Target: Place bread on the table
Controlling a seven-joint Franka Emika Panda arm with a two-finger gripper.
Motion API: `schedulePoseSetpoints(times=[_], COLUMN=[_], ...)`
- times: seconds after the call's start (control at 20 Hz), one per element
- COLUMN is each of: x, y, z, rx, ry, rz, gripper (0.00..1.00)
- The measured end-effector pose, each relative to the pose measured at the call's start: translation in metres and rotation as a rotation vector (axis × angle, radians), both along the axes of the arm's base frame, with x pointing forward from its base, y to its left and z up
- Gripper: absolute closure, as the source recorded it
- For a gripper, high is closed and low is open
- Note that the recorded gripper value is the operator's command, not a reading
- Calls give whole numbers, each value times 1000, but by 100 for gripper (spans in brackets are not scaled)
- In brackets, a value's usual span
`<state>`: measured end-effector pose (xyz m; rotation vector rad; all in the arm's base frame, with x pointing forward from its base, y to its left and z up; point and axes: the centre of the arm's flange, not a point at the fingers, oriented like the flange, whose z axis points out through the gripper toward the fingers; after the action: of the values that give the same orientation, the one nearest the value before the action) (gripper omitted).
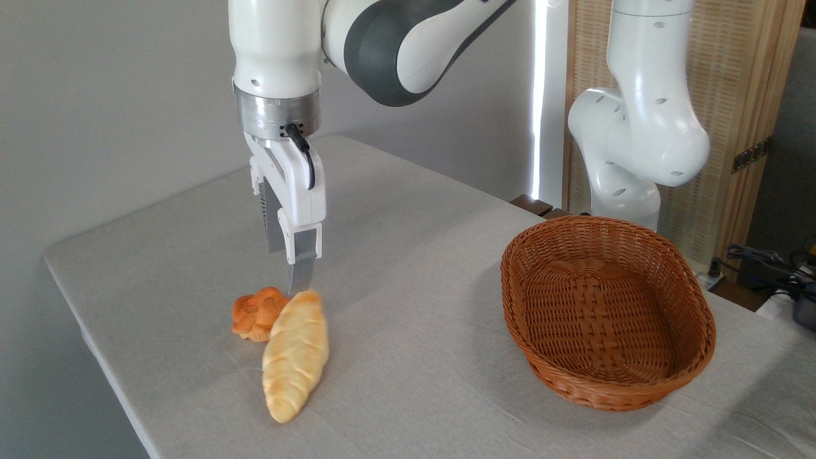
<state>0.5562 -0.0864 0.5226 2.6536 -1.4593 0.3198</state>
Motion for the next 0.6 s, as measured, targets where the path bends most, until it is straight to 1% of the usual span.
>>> schedulePoseSetpoints(times=[0.15, 0.25, 0.3, 0.45, 0.5, 0.6], x=[0, -1, -2, -4, -6, -12], y=[3, 7, 11, 26, 31, 40], z=[4, 14, 22, 50, 58, 73], rx=[-1, -2, -5, -13, -4, 29], ry=[-1, 15, 28, 58, 73, 112], rz=[4, 9, 26, 123, 142, 152], gripper=[0, 0, 0, 0, 0, 0])
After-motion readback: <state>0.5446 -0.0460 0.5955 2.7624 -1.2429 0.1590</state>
